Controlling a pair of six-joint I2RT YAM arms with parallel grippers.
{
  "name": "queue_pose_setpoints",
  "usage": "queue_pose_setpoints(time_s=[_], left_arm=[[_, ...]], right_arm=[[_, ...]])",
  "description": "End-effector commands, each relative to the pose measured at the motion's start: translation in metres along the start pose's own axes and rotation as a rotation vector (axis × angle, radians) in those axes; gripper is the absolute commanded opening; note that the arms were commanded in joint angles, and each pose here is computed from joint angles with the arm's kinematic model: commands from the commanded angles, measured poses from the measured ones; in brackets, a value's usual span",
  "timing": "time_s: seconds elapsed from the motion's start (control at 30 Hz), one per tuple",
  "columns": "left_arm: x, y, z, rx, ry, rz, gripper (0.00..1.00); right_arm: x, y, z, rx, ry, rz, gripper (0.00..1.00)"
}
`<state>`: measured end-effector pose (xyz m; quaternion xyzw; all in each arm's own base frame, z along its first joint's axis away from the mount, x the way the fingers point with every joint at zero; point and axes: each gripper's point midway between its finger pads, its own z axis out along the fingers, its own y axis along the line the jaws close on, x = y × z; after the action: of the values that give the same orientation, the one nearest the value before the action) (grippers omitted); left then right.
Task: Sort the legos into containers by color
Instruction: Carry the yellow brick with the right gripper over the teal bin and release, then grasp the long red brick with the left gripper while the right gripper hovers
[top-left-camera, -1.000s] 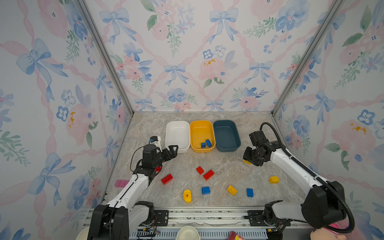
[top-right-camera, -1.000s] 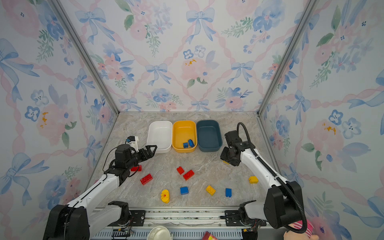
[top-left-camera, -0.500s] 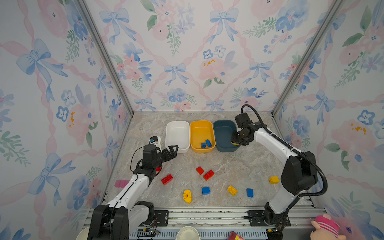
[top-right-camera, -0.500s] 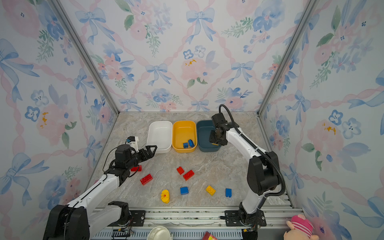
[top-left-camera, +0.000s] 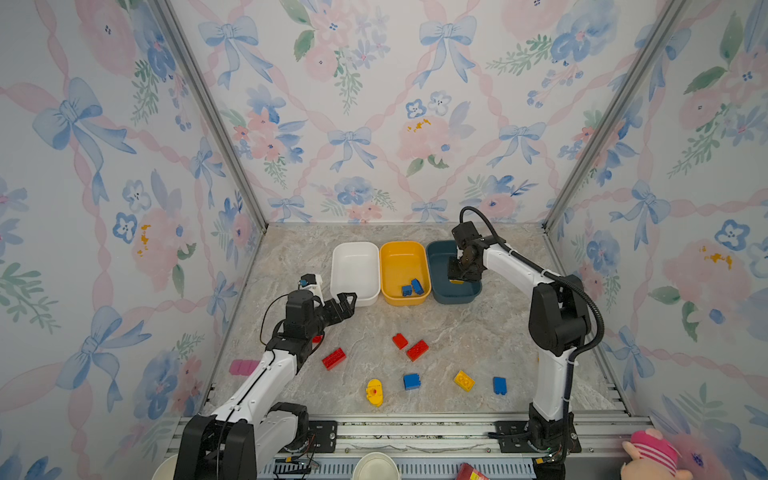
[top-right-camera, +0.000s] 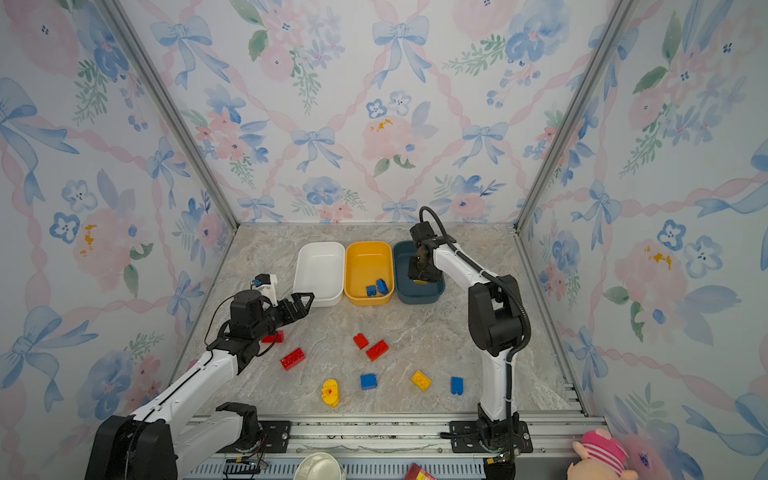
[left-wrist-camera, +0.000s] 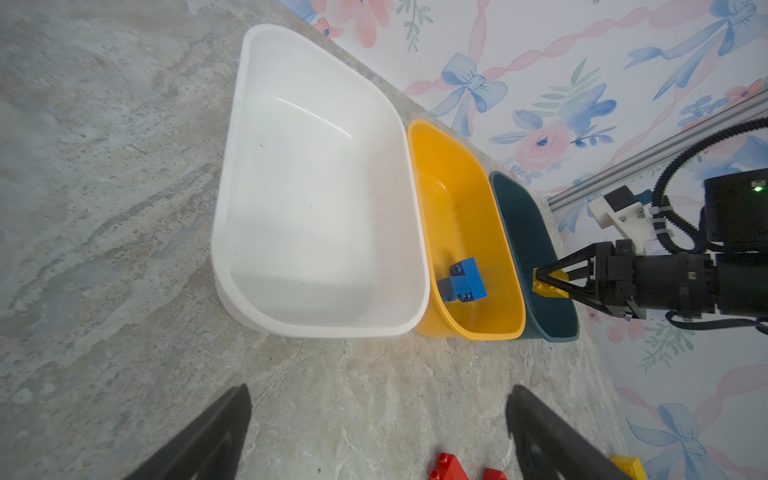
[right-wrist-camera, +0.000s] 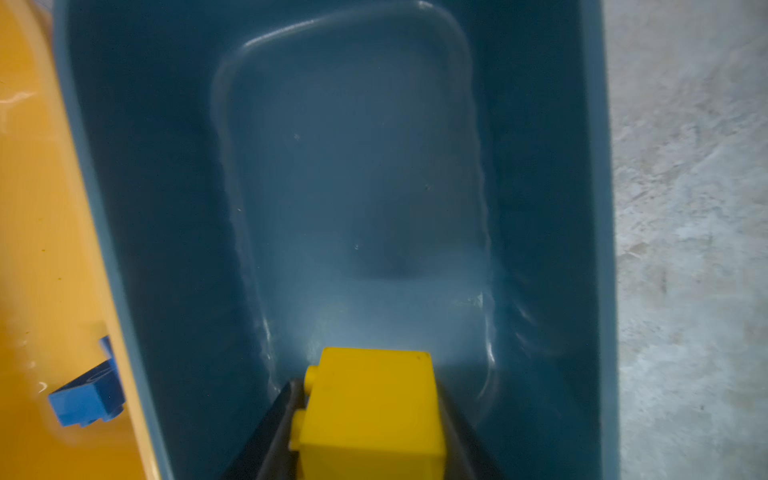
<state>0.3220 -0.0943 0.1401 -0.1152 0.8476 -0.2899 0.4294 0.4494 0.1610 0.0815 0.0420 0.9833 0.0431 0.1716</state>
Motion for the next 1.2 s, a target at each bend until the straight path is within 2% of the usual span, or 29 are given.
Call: queue_pose_setpoints(time_s=[0.0,0.17,0.27,0.6,0.9,1.17], left_arm=[[0.007,0.007,-0.003,-0.036,0.017,0.009,0.98],[0.008,0.009,-0.003,-0.061,0.023,0.011,0.97],[0.009,0.012,-0.003,-0.087,0.028,0.013,0.97],[0.012,0.025,-0.013,-0.259,0.075,-0.002,0.93],[0.008,0.042,-0.043,-0.499,0.147,-0.042,0.86],[0.027,0.061,-0.056,-0.675,0.296,-0.100,0.82]], right_arm=[[-0.001,0.010,0.002,-0.014,0.010,-0.031,0.44],[-0.001,0.011,0.001,-0.021,0.014,-0.034,0.59],[-0.002,0.012,-0.003,-0.027,0.009,-0.037,0.64],[0.000,0.016,-0.024,-0.065,-0.015,-0.030,0.67],[0.018,0.014,-0.055,-0.108,-0.009,-0.036,0.75],[0.038,0.018,-0.077,-0.162,0.009,-0.064,0.82]])
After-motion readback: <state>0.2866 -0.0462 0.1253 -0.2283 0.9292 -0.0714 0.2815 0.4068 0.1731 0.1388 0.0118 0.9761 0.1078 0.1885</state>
